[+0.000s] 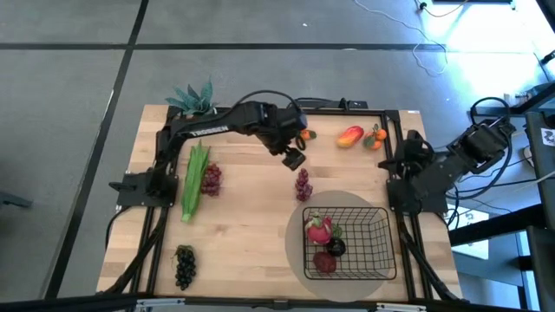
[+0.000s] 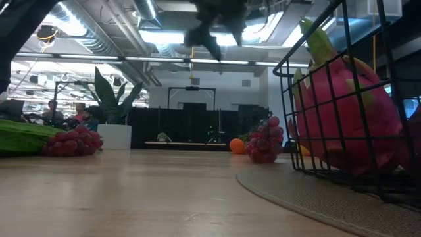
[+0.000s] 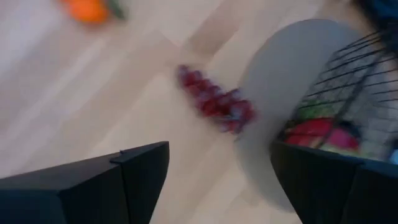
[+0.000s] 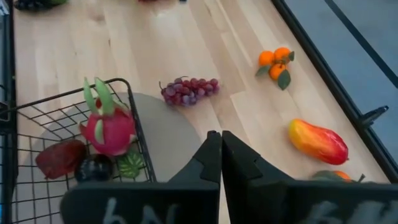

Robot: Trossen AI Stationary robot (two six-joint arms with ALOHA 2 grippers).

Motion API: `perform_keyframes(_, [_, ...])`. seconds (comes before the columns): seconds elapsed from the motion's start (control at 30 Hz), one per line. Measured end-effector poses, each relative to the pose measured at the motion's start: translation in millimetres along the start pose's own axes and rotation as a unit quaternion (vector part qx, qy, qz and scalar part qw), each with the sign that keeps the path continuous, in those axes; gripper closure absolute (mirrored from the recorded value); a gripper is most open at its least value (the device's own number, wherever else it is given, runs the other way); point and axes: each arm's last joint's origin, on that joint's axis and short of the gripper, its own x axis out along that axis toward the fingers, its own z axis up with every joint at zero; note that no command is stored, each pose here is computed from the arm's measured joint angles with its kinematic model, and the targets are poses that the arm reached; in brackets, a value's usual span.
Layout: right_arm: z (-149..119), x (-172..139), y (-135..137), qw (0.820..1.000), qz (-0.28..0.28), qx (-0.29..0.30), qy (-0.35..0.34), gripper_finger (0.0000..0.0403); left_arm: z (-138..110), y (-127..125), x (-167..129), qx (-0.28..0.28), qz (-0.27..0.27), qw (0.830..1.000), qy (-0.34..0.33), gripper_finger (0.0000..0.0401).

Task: Build produce basket
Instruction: Put the right red grapes into the black wire basket

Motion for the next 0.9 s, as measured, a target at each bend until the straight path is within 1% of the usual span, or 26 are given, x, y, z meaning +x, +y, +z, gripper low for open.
perform_keyframes(0.07, [0.7,0.8,0.2,1.000,-0.002,0.005,-0.001,0.0402,0.7,6.3,15.4,-0.015,-0.016,1.000,0.011,0.0134])
perform_keyframes(0.13, [1.5,1.2,-0.6,1.000,-0.008,0.017,-0.005,0.0402,3.1,9.6,30.9,-0.015,-0.039,0.999,0.000,0.0134])
perform_keyframes(0.17, [2.2,1.4,-1.0,1.000,-0.012,0.023,-0.010,0.0402,2.9,12.1,37.6,-0.016,-0.042,0.999,-0.003,0.0134])
perform_keyframes(0.37, [5.0,3.3,-4.4,0.996,-0.034,0.082,-0.023,0.0402,-4.4,23.2,66.6,-0.016,-0.041,0.999,-0.004,0.0134])
perform_keyframes(0.5, [6.4,4.6,-6.2,0.992,-0.042,0.114,-0.025,0.0402,-8.5,30.4,79.2,-0.018,-0.025,0.999,-0.010,0.0134])
perform_keyframes(0.6, [7.1,5.3,-7.4,0.990,-0.047,0.129,-0.027,0.0402,-12.6,31.9,86.9,0.004,-0.023,1.000,-0.013,0.0134])
perform_keyframes(0.67, [7.6,5.7,-8.2,0.990,-0.050,0.132,-0.027,0.0402,-14.2,29.9,91.0,0.031,-0.022,0.999,-0.029,0.0134])
perform_keyframes(0.7, [7.9,6.0,-8.6,0.989,-0.052,0.134,-0.027,0.0402,-15.1,30.0,93.1,0.033,-0.017,0.999,-0.037,0.0134])
perform_keyframes(0.8, [8.9,6.8,-10.2,0.988,-0.059,0.142,-0.030,0.0402,-16.6,32.6,99.9,-0.013,-0.022,0.999,-0.047,0.0134])
perform_keyframes(0.9, [9.7,7.3,-11.4,0.985,-0.066,0.154,-0.034,0.0402,-18.2,35.8,107.7,-0.036,-0.030,0.997,-0.061,0.0135])
